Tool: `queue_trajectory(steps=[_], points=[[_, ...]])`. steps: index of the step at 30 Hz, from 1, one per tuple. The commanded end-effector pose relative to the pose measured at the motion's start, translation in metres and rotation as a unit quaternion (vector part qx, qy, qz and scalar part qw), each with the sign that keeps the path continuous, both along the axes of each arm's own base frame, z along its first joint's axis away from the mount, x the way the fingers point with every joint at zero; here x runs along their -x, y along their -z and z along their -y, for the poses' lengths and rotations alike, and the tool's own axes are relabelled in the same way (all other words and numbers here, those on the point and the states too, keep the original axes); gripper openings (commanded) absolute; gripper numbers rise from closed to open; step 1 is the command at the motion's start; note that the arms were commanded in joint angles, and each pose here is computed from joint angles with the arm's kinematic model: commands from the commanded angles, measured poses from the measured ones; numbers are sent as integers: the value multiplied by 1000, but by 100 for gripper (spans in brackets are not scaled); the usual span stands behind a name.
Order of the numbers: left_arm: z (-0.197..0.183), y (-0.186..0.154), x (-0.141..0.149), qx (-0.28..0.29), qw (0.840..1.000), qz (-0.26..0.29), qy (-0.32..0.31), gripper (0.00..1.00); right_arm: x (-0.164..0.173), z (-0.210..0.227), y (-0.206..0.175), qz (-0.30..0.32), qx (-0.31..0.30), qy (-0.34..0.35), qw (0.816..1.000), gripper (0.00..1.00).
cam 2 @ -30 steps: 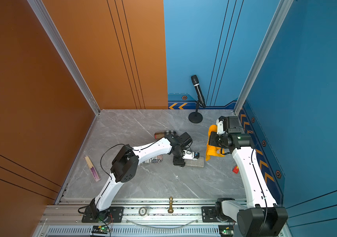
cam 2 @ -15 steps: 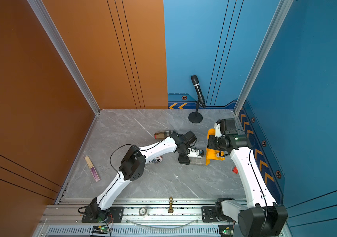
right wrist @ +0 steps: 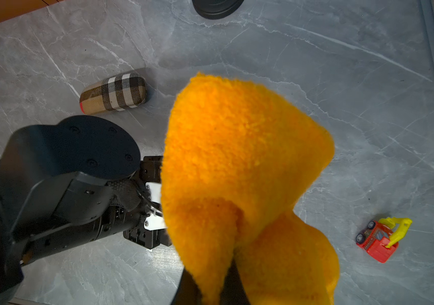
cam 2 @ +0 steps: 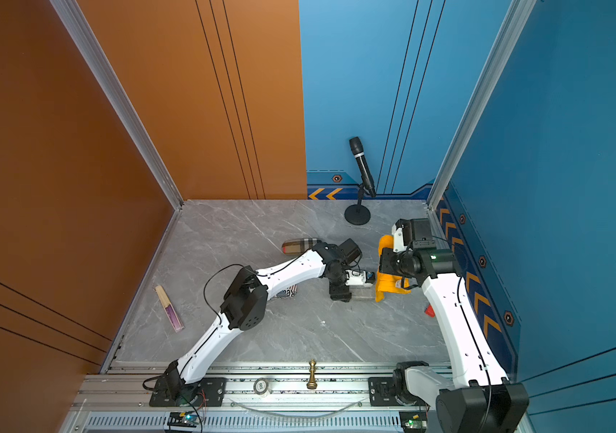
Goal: Wipe the eyeglass case
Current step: Place the eyeglass case at the center of the board, then pick up the eyeglass case from the center of the board.
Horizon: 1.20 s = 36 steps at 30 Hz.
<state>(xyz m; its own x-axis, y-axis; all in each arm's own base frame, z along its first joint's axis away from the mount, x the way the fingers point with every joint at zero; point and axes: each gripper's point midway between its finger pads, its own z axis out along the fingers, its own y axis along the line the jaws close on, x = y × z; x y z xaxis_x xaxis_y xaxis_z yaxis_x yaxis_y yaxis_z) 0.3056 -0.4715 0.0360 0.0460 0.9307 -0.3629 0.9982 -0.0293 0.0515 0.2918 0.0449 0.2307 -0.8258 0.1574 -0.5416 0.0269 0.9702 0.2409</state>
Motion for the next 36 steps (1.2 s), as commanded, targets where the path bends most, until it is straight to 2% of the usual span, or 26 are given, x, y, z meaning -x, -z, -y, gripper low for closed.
queue_trajectory(steps=[1,9,13,17,20,24,31,34,36], points=[[9,-15,4,19,1000,0,6,99,8,-4,-6,11,-2,-15,1000,0],[12,-26,4,39,999,4,4,98,15,-1,-14,24,1,-12,1000,0],[13,-49,-4,91,996,18,-16,99,15,-6,-20,29,-12,-18,999,0],[-3,-84,-9,147,988,21,-34,99,13,-12,-25,33,-14,-29,999,0],[-32,-105,-10,163,986,16,-45,99,11,-18,-26,33,-10,-38,999,0],[-83,-110,-13,147,986,34,-70,100,4,-30,-29,38,-3,-50,998,0],[-197,-101,-17,89,986,75,-121,97,-19,-80,-28,40,-11,-104,994,0],[-237,-94,-17,72,985,69,-143,97,-29,-104,-27,39,-1,-131,991,0],[-254,-88,-12,61,986,45,-150,97,-36,-118,-27,39,-1,-146,989,0]])
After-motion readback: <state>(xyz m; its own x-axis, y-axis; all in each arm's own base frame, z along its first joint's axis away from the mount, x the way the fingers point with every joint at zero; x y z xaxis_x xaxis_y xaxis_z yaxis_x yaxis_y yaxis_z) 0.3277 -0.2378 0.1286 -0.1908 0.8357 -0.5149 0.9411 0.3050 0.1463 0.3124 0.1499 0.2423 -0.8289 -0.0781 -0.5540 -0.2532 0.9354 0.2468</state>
